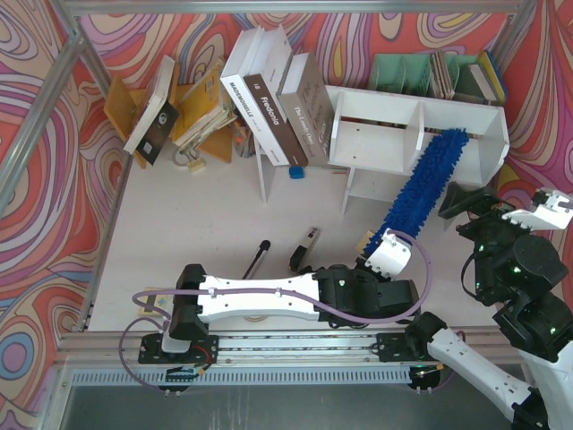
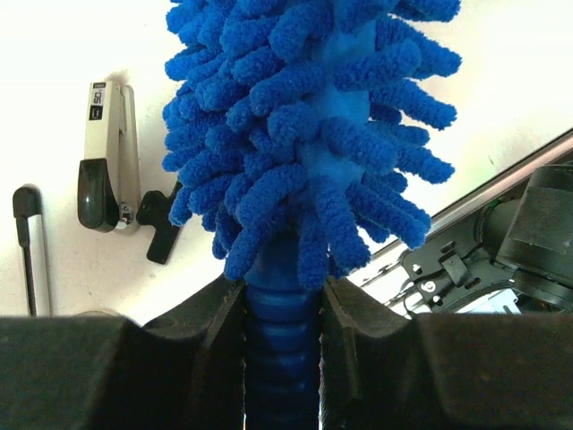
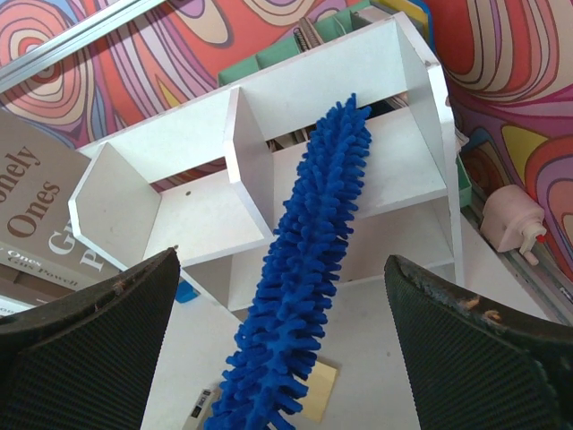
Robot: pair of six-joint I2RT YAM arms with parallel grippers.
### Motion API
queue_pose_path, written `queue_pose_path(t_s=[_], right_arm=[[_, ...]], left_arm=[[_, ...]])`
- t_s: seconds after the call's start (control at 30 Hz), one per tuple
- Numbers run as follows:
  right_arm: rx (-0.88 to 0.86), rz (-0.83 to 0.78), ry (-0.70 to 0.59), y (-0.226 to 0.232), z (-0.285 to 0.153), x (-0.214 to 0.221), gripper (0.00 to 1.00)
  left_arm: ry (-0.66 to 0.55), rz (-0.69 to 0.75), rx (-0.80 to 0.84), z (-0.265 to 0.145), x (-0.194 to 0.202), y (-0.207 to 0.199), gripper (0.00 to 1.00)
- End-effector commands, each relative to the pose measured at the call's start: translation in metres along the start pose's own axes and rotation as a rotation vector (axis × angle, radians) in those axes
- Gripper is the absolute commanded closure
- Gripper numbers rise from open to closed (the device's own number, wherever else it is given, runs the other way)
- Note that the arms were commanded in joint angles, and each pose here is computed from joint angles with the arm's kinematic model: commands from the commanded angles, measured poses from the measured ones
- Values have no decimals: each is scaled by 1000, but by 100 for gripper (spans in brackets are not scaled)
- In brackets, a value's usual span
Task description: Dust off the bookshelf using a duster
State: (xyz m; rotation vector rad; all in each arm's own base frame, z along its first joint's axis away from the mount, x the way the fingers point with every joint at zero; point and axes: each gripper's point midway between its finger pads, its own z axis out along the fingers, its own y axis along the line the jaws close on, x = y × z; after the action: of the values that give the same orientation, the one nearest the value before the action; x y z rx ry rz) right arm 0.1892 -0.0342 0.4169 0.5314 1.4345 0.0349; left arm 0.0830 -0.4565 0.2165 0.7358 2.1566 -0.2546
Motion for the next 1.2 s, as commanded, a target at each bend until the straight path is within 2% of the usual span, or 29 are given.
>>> queue_pose_path(t_s=[0.0,0.3,0.53,0.93,1.17], right_arm=[[7,-11,19,2,4,10,15],[13,-5,19,0,4,11,15],[24,2,10,-4,3,11,16],[38,5,5,-9,1,14,16],[30,11,17,-6,3,20,16]], left_arm=[[26,-6,-13,3,4,4,100],[21,65,115,7,-5,-28,100],[11,101,124,16,-10,-37,100],[-66,-73,-68,6,-12,29,100],[-29,-37,-1,13,-11,6,100]])
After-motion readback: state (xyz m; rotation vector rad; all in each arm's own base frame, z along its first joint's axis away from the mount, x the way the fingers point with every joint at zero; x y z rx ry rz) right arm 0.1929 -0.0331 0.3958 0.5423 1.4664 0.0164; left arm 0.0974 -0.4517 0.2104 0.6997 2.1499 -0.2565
